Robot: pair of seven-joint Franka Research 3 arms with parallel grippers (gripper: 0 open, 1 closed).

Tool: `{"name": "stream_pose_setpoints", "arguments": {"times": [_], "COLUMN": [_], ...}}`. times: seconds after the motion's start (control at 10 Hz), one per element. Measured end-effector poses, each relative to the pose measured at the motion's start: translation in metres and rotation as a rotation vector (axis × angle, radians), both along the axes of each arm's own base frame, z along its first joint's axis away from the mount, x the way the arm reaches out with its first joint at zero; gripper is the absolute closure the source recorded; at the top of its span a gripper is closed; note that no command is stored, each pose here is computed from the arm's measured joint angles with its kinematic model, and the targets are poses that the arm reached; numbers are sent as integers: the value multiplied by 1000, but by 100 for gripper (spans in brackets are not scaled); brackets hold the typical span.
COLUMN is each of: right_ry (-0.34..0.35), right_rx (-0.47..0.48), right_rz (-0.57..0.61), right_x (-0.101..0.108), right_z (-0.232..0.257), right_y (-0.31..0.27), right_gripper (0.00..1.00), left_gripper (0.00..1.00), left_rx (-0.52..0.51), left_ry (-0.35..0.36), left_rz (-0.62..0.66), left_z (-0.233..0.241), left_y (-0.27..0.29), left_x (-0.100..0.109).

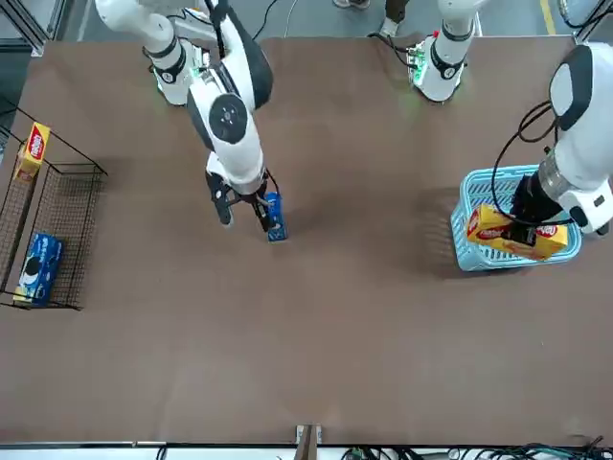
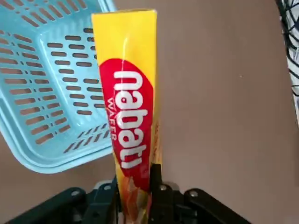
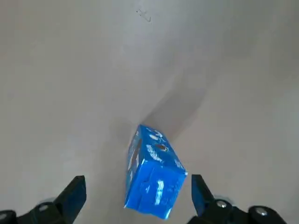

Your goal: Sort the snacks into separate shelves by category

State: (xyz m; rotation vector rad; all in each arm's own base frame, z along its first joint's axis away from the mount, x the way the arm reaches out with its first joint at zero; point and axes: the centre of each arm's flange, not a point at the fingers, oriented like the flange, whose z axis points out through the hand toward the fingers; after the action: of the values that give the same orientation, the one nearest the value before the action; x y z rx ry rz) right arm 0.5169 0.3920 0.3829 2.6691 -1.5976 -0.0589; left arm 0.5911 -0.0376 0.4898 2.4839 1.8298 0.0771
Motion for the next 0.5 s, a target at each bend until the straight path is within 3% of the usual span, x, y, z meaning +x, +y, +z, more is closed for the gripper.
{"name": "stream_pose_setpoints", "arguments": {"times": [0.5], "right_ry": [-32], "right_rx": [22], "right_rz": [-54], "right_x": [2], "right_z": [-12], "right_y": [-4], "right_gripper": [0], "left_gripper": [75], "left_rx": [-29], "left_ry": [41], "left_rz": [-28], "left_z": [-25], "left_y": [-22], "left_x": [8]}}
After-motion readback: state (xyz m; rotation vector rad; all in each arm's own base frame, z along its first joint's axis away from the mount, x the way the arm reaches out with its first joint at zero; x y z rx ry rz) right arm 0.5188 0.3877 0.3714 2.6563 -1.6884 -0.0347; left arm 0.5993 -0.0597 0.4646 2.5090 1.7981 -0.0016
